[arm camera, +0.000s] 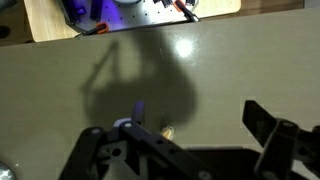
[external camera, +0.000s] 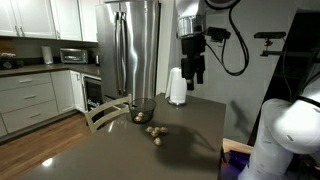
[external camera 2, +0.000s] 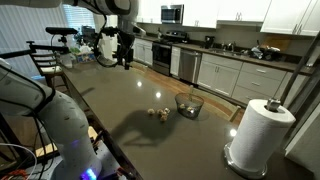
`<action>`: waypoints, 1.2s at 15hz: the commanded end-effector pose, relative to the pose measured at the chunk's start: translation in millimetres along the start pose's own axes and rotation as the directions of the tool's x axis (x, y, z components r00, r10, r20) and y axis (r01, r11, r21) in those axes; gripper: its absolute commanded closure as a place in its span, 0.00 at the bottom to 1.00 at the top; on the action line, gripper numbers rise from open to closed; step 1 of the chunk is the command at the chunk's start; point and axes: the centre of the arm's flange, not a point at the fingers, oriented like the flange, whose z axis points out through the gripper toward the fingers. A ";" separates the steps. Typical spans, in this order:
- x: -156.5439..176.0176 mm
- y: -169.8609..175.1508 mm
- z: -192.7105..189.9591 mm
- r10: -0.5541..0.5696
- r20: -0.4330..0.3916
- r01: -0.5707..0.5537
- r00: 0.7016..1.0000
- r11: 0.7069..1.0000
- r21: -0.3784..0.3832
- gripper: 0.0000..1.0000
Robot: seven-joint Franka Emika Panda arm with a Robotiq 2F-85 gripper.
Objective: Put one of the packets in the bin
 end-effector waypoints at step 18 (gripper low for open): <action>55.3 52.0 -22.6 -0.020 -0.222 0.004 0.975 0.997 -0.073 0.00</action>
